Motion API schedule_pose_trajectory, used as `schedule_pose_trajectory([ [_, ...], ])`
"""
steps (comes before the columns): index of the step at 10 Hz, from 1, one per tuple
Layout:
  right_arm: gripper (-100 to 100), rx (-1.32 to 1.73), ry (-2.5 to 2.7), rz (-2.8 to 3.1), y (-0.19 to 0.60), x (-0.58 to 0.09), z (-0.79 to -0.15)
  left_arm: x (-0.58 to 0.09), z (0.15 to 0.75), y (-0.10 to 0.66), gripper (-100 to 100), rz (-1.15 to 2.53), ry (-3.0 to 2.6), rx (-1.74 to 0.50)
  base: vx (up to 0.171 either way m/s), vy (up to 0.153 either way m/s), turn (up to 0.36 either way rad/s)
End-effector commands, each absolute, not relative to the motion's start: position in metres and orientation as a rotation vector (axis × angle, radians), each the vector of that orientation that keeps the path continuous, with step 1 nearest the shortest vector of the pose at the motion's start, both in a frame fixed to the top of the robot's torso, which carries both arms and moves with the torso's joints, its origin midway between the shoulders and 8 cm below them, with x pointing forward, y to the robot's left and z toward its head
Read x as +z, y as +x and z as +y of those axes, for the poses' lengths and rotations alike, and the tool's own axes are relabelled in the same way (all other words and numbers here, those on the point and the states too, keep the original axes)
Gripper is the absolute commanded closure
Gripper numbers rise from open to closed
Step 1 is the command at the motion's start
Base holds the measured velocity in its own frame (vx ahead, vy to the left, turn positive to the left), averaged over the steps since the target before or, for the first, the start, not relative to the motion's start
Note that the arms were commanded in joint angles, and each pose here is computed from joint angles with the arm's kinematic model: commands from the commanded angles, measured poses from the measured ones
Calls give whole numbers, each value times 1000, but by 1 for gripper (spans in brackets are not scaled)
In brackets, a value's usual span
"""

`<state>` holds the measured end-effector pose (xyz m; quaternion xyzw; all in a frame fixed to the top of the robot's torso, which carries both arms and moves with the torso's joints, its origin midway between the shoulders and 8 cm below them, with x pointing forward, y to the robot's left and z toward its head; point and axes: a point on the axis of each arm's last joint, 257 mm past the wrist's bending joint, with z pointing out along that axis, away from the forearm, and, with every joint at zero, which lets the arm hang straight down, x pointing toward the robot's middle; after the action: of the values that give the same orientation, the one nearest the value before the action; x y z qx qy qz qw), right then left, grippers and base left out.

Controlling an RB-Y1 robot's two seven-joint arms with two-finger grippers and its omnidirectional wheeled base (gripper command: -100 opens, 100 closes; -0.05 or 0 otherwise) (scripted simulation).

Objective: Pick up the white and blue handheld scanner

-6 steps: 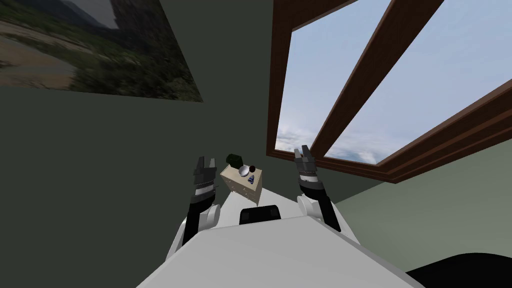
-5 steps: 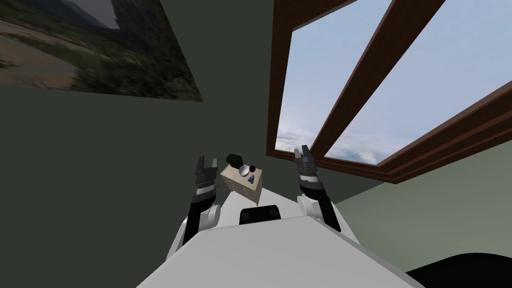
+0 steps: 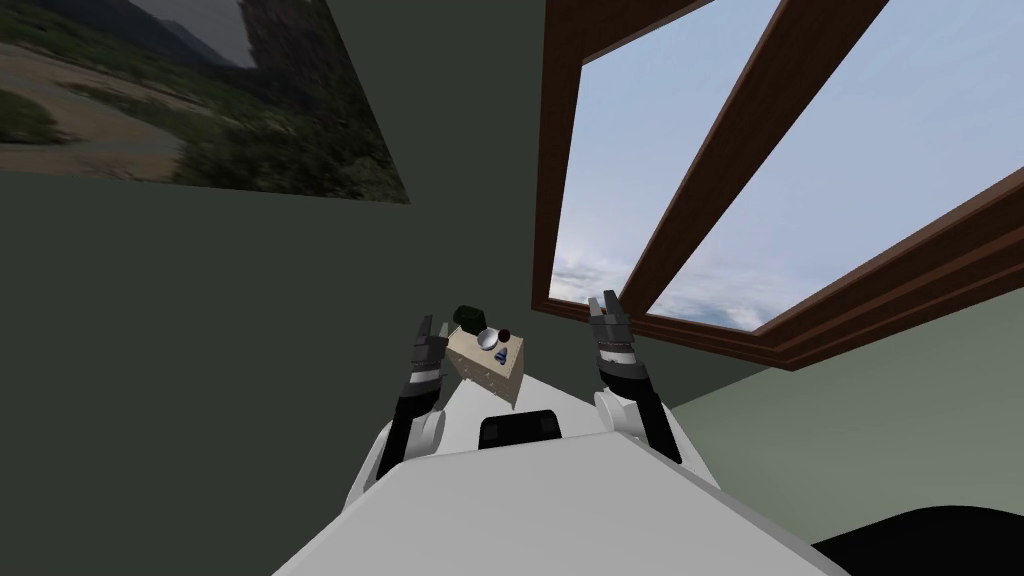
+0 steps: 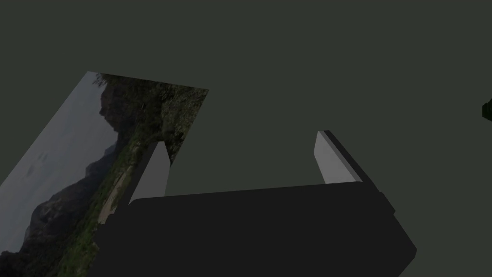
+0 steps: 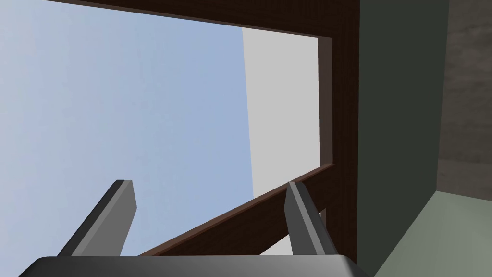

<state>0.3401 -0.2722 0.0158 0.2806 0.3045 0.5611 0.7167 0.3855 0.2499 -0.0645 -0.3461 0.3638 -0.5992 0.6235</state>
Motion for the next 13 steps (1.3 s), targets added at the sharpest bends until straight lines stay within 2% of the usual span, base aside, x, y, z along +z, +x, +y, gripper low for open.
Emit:
schedule_pose_trajectory([
  [1,0,1242,621,674,340,16,-272,-79,246,394,-100,881,-822,-1378,-21,-22,26],
  [8,0,1242,621,674,340,16,-272,-198,208,431,-100,1176,-1022,-1347,-22,-39,48],
  [13,0,1242,621,674,340,16,-272,-253,191,437,-100,1308,-1109,-1309,-6,-19,22],
])
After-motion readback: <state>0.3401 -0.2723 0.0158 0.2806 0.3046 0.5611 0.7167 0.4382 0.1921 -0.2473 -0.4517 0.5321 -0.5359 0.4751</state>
